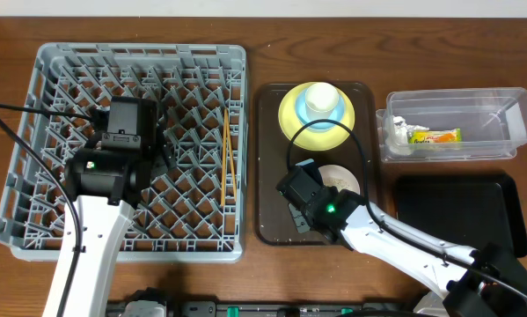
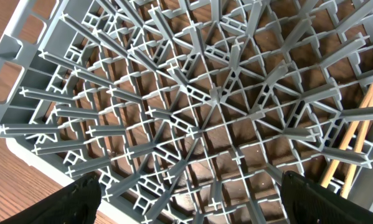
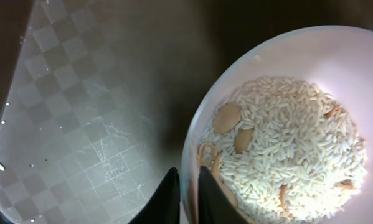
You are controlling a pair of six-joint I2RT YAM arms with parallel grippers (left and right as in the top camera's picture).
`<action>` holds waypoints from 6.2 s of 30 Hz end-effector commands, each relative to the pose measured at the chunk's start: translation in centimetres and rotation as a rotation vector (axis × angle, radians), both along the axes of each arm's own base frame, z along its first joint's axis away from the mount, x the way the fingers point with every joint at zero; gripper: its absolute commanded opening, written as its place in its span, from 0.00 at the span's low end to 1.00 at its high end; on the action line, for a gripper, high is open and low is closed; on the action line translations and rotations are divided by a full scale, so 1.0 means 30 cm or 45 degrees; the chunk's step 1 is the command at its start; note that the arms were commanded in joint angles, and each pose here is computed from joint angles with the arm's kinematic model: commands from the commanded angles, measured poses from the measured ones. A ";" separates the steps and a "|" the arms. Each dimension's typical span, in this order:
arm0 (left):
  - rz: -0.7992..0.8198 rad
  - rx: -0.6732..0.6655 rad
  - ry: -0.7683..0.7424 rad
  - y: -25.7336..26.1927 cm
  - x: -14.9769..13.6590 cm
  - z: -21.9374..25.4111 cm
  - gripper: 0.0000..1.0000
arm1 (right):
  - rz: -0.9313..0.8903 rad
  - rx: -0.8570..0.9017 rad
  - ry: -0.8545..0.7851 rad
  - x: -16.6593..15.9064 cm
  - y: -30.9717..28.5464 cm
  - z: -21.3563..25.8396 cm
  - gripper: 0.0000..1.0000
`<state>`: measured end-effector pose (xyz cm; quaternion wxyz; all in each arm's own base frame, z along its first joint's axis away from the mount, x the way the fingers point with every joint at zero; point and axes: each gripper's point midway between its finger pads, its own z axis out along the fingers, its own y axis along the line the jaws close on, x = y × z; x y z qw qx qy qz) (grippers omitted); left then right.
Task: Sort waste into correct bins and load items into the dishwasher rack
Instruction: 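Grip the pink bowl rim with the right gripper, then lift the pink bowl and carry it over the black tray, then tilt the pink bowl with the right gripper to dump rice onto black tray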
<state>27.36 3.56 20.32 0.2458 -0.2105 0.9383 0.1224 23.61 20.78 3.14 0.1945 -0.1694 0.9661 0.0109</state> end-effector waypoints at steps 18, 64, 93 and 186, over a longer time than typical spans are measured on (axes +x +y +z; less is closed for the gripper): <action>0.022 0.022 0.011 0.015 -0.007 -0.005 0.93 | -0.141 0.221 0.122 0.055 -0.028 0.192 0.01; 0.022 0.022 0.011 0.015 -0.007 -0.005 0.93 | -0.892 0.982 -0.324 0.044 -0.730 0.659 0.01; 0.022 0.022 0.011 0.015 -0.007 -0.005 0.93 | -1.016 1.553 -0.238 0.023 -0.946 0.456 0.01; 0.022 0.022 0.011 0.015 -0.007 -0.005 0.93 | -1.082 2.135 -0.346 -0.009 -0.964 0.562 0.01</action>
